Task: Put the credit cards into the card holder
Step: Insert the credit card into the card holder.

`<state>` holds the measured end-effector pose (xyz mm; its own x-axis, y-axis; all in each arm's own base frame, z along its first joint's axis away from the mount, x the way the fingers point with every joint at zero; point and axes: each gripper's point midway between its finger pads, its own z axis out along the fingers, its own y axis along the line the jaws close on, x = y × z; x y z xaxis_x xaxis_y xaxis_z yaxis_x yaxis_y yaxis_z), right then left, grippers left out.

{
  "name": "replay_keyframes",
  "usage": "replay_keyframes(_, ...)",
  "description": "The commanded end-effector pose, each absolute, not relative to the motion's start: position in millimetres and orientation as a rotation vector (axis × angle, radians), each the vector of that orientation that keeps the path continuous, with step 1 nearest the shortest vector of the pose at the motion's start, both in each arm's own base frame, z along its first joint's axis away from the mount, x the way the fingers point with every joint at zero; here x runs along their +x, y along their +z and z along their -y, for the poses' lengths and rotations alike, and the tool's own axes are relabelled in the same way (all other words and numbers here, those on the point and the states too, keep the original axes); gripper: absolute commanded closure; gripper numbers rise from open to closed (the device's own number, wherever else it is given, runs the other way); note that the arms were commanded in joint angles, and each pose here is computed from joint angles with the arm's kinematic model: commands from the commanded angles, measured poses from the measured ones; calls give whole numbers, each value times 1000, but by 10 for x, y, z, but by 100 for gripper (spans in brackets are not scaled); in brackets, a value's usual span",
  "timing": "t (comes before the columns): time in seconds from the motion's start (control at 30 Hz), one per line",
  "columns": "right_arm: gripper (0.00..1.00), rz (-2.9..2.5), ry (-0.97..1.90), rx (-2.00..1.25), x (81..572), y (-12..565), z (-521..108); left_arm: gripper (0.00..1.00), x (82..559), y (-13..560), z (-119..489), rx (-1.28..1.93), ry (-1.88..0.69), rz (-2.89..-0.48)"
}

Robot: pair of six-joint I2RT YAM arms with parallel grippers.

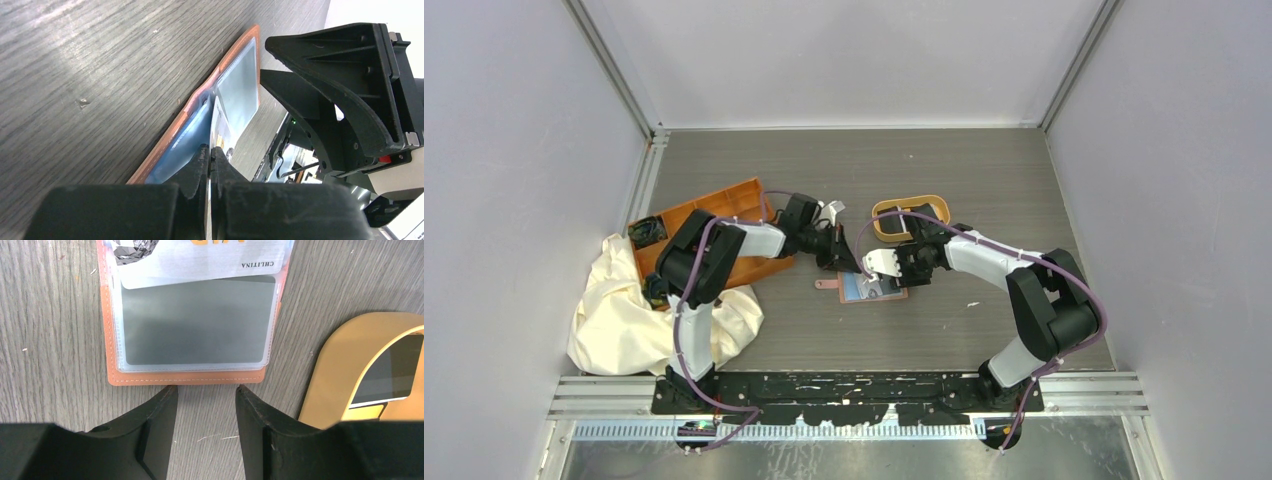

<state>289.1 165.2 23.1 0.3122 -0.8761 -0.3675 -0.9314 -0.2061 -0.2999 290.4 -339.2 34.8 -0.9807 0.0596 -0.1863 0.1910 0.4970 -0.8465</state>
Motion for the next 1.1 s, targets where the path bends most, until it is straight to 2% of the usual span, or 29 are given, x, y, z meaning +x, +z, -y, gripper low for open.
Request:
replay_keyframes(0.0, 48, -1608, 207, -2144, 2814, 163, -1679, 100, 2935, 308, 3408, 249, -1463, -2626)
replay_keyframes(1.07, 48, -1602, 214, -2139, 2806, 186, -1693, 100, 2907, 284, 3463, 261, -1491, -2681)
